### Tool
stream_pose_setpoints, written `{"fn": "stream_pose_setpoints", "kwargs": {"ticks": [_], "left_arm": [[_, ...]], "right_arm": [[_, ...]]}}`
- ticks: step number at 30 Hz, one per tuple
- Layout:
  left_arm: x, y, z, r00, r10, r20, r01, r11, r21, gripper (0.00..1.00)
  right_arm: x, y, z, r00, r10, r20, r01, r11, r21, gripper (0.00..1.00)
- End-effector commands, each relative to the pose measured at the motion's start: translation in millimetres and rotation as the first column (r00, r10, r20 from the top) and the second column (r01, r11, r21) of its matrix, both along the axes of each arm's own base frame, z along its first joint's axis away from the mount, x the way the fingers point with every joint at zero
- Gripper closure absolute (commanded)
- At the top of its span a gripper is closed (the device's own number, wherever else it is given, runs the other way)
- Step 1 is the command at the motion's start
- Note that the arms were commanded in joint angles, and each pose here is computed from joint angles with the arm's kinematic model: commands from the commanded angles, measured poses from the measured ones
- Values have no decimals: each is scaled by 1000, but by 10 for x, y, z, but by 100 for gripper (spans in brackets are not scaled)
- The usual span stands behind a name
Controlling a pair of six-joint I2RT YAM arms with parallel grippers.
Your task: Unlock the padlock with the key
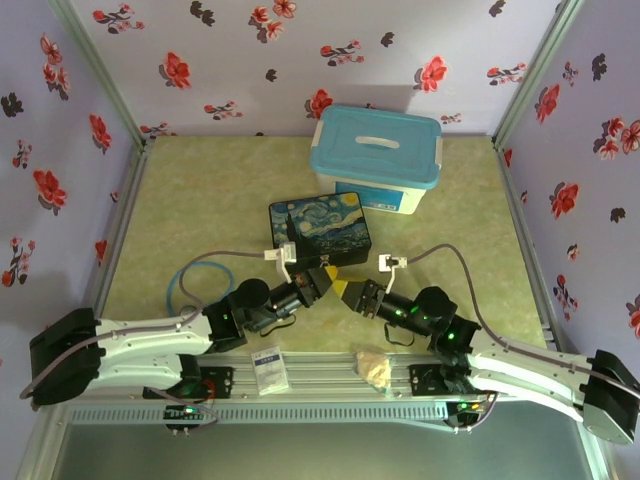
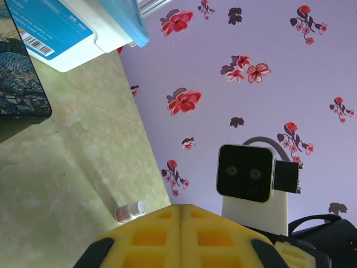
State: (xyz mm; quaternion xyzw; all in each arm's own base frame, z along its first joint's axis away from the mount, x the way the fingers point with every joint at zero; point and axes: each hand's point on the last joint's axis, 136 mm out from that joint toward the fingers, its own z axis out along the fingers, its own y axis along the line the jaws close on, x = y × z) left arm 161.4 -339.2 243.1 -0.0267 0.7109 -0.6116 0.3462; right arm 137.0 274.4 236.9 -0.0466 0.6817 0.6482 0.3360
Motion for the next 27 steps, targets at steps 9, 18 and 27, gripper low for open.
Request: {"fn": "stream_pose_setpoints", "kwargs": {"ticks": [9, 18, 27], "left_arm": [[12, -8, 430, 999, 7, 46, -2, 994, -111, 100], [11, -38, 339, 1000, -3, 23, 6, 994, -113, 100], [-17, -55, 207, 1000, -12, -9, 11, 995, -101, 100]], "right_arm": [[-28, -65, 109, 999, -6, 43, 4, 999, 53, 68], [-24, -70, 139, 998, -10, 56, 6, 998, 70, 77], [5, -108, 127, 997, -38, 64, 33, 997, 70, 81]]}}
